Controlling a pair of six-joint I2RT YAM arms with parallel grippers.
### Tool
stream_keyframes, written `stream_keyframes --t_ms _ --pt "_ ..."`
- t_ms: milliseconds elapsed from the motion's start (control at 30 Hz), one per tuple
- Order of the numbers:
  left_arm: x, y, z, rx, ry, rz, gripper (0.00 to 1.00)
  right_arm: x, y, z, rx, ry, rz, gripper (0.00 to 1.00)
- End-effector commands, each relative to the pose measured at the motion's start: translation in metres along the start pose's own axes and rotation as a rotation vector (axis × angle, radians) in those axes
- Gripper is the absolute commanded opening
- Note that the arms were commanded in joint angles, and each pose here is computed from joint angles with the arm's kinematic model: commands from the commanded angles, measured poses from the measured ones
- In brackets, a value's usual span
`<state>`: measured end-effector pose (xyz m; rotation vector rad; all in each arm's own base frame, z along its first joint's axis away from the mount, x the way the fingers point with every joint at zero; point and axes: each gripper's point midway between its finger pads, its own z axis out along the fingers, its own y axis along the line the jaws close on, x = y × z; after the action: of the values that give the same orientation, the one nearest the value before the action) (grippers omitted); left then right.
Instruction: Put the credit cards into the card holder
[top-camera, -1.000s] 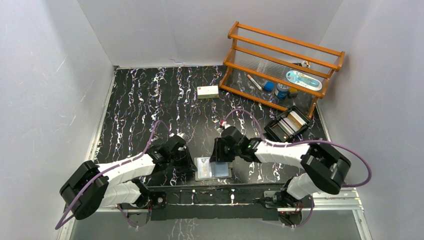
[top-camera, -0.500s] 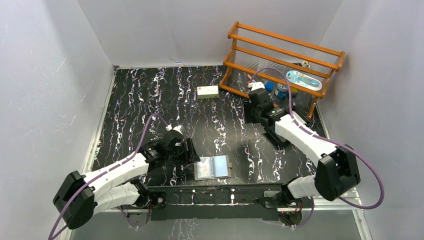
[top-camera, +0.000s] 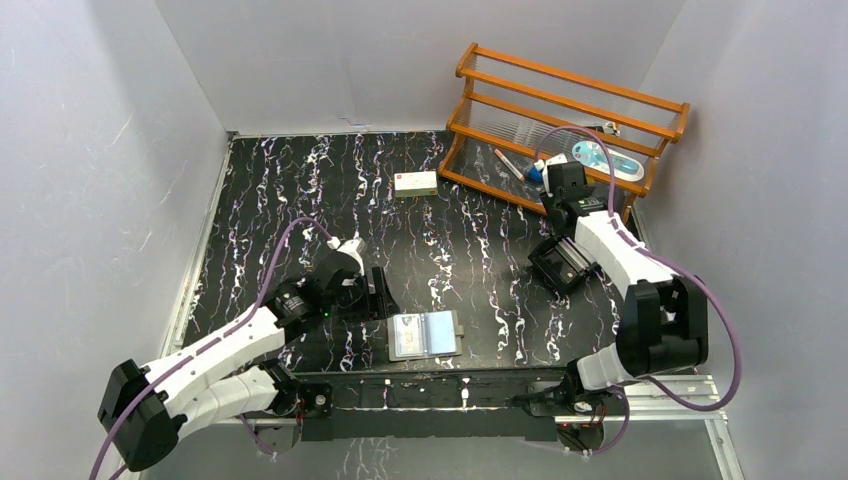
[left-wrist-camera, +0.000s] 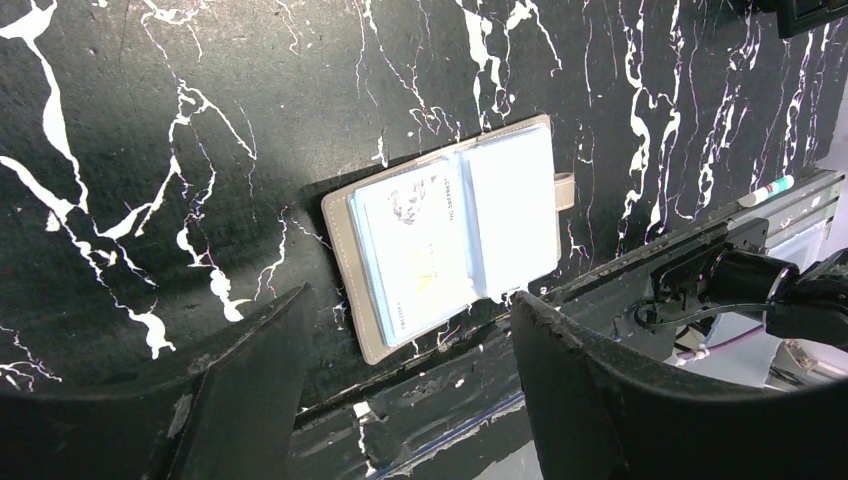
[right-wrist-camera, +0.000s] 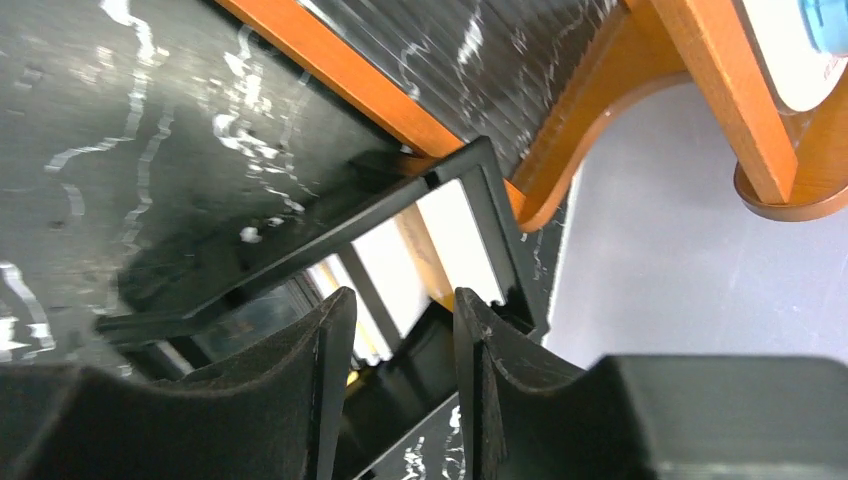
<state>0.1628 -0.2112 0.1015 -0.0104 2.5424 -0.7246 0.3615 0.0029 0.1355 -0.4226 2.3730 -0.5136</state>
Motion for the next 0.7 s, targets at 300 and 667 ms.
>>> stream_keyframes --t_ms 300,667 --pt "0.004 0.003 -0.006 0.010 -0.009 0.001 0.70 0.033 -0.033 0.049 0.174 0.095 -0.226 0.46" --pt "0.005 0.004 -0.006 0.008 -0.008 -0.002 0.70 0.055 -0.038 0.071 0.230 0.153 -0.296 0.42"
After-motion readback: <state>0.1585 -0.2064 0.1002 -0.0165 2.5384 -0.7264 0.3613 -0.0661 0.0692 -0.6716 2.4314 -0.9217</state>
